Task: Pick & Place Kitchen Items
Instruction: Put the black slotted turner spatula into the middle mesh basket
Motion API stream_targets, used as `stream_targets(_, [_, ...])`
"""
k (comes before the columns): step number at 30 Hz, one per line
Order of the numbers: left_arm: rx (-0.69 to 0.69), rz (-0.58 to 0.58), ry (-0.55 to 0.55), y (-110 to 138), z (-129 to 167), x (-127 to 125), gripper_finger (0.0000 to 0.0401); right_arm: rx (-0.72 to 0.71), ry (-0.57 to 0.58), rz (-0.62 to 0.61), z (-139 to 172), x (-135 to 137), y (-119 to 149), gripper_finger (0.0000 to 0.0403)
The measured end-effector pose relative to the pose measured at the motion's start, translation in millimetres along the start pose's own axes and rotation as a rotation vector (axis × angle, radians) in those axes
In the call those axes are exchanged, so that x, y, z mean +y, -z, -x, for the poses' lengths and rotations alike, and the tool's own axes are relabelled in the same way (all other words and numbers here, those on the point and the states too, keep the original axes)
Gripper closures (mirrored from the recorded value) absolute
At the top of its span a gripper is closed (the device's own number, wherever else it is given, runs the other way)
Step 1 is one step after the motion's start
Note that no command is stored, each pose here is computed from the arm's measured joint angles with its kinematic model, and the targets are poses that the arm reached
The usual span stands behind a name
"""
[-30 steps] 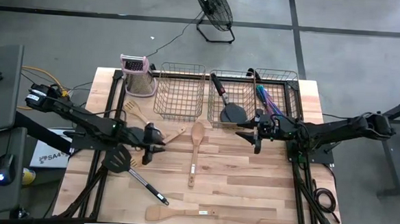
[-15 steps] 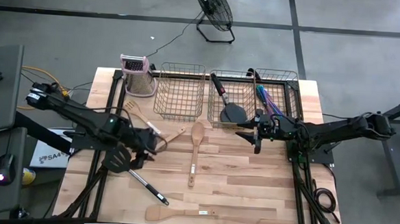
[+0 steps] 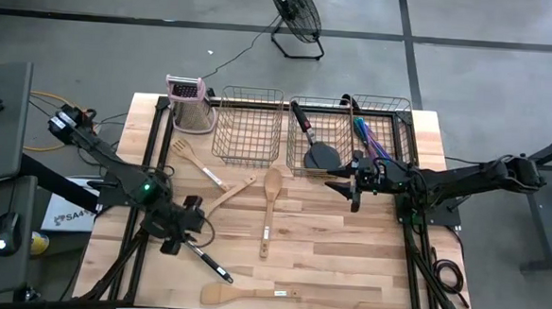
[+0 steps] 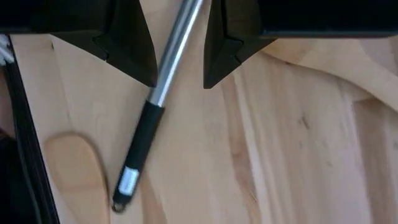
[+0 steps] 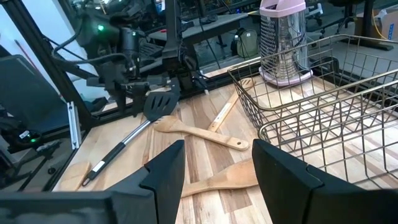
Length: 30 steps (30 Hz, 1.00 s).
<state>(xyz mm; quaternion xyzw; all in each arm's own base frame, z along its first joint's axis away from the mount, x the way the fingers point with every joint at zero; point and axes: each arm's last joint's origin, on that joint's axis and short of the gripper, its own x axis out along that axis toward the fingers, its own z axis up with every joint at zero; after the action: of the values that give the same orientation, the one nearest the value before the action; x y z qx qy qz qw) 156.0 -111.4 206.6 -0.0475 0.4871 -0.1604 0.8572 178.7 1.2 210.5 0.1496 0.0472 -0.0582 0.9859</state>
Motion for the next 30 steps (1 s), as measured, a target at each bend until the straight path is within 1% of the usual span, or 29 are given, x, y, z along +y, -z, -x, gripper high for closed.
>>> stream_targets(10, [0.125,-0.050,0.004,14,-21,-20,0.0272,0.001,0.000,0.000,0,0,0,0.0223])
stream_targets(19, [0.242,-0.109,-0.027,28,-34,-28,0.0269,0.000,0.000,0.000,0,0,0,0.0223])
stream_targets(22, [0.230,-0.112,-0.056,27,-35,-27,0.0250,0.000,0.000,0.000,0,0,0,0.0223])
stream_targets(26, [0.203,-0.121,-0.099,26,-35,-25,0.0206,0.001,0.001,0.000,0,0,0,0.0223])
stream_targets(28, [0.204,-0.153,-0.098,26,-35,-25,0.0188,0.001,0.000,0.001,0,0,0,0.0223])
stream_targets(30, [0.219,-0.187,-0.102,27,-39,-25,0.0180,0.001,0.001,0.000,0,0,0,0.0223])
